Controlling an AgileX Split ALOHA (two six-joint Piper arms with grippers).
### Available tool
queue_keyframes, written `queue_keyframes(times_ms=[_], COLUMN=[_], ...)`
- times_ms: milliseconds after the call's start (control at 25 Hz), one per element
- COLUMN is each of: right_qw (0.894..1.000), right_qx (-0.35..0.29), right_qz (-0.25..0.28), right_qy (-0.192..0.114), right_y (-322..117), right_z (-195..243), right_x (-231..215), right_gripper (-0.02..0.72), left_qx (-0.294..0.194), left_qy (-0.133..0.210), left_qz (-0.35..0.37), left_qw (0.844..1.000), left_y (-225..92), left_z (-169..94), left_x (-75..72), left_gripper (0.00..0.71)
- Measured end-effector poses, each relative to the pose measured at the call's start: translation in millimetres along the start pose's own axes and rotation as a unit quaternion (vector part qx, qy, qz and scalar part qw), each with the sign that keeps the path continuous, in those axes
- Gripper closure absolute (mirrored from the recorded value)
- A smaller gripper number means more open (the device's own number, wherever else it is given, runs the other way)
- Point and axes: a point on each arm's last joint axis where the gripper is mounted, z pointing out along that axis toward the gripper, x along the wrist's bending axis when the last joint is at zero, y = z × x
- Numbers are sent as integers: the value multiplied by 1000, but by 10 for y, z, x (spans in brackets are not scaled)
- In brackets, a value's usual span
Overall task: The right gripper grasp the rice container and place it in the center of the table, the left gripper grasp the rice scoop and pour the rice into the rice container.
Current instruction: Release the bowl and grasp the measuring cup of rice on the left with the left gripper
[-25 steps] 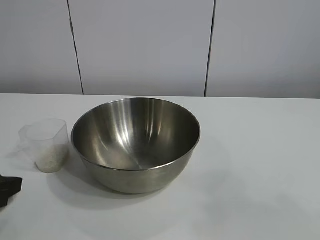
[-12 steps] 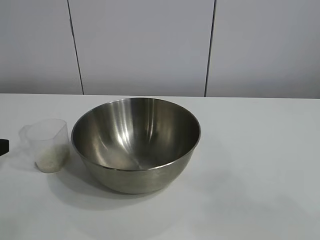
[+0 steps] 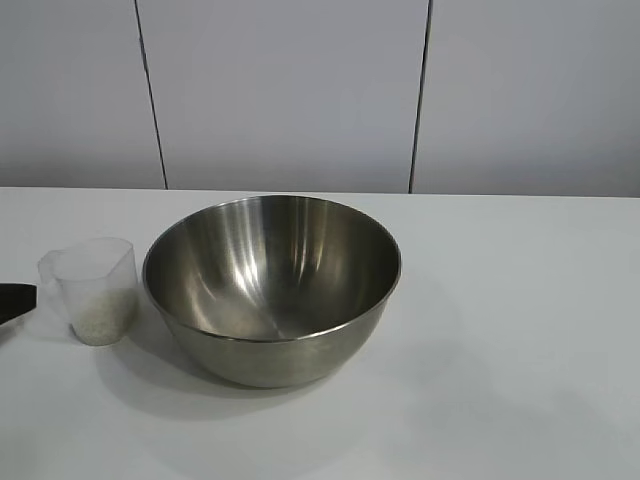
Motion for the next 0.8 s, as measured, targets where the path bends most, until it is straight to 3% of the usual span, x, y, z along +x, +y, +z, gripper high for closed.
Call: queue_keyframes(times_ms=[440, 800], right_qw=[1000, 1000], right_qx=[0, 0], right_qz=[0, 0], right_qy=[0, 0], right_y=[0, 0], right_z=[0, 0], right_x=[0, 0], right_gripper=[167, 167], left_qx=[-15, -3], left_qy=[-48, -49], left_qz=[66, 97], left_qw=[997, 994], left_y=[97, 82], left_z=[90, 104], left_x=[-4, 7], left_gripper=[210, 225])
